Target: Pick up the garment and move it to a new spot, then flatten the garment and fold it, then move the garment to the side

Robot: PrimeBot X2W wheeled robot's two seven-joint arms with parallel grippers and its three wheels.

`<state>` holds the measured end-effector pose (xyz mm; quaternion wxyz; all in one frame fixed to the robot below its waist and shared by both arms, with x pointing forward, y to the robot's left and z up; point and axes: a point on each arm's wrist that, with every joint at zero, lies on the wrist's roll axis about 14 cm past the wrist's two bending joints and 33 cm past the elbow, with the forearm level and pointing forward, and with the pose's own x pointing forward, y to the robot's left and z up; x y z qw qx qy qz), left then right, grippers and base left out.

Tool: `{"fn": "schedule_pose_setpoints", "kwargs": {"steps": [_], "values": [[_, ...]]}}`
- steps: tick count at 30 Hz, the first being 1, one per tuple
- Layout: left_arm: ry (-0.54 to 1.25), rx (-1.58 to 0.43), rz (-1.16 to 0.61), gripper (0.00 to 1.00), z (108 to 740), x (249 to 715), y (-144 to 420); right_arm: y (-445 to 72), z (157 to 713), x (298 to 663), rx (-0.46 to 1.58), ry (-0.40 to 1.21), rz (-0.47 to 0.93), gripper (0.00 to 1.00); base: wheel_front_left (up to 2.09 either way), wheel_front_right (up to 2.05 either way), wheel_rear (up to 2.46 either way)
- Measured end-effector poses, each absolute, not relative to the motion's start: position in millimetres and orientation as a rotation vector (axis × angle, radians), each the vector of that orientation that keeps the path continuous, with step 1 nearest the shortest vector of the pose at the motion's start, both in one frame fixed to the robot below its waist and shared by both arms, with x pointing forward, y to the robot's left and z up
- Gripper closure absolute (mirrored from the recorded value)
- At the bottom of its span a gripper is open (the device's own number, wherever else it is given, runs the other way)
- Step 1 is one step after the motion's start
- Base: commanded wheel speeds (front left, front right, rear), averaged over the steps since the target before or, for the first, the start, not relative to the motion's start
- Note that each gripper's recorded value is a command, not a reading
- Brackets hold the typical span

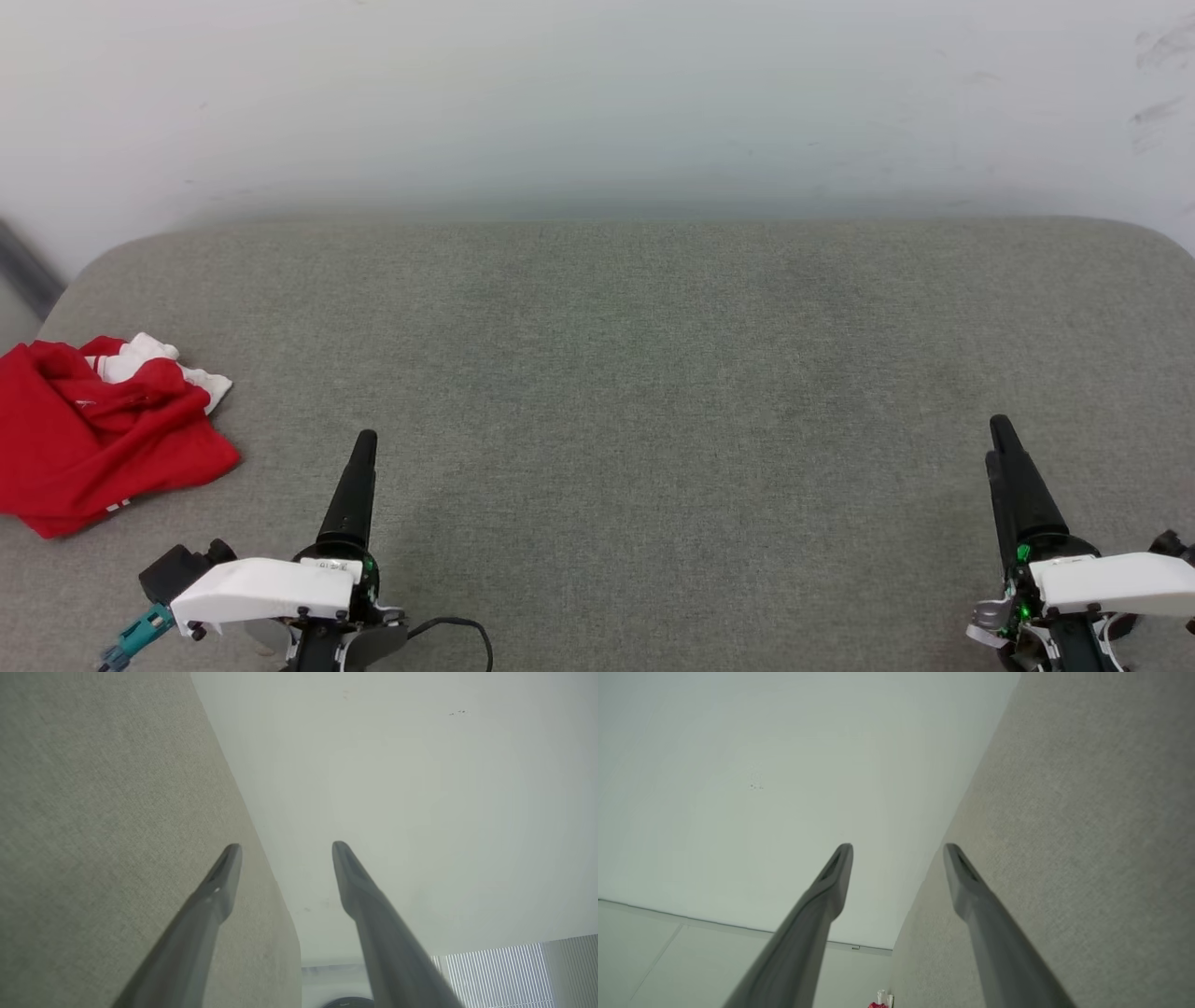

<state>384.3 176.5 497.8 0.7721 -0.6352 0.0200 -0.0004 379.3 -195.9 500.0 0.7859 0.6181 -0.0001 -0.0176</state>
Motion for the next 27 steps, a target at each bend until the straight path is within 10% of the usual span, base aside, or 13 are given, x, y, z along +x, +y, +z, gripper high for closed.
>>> {"fn": "schedule_pose_setpoints", "kwargs": {"steps": [27], "values": [[0.002, -0.760, -0.096, 0.00, 515, 390, 153, -181, 516, 379, 0.638, -0.029, 0.036, 0.00, 0.00, 0.00, 0.00]]}}
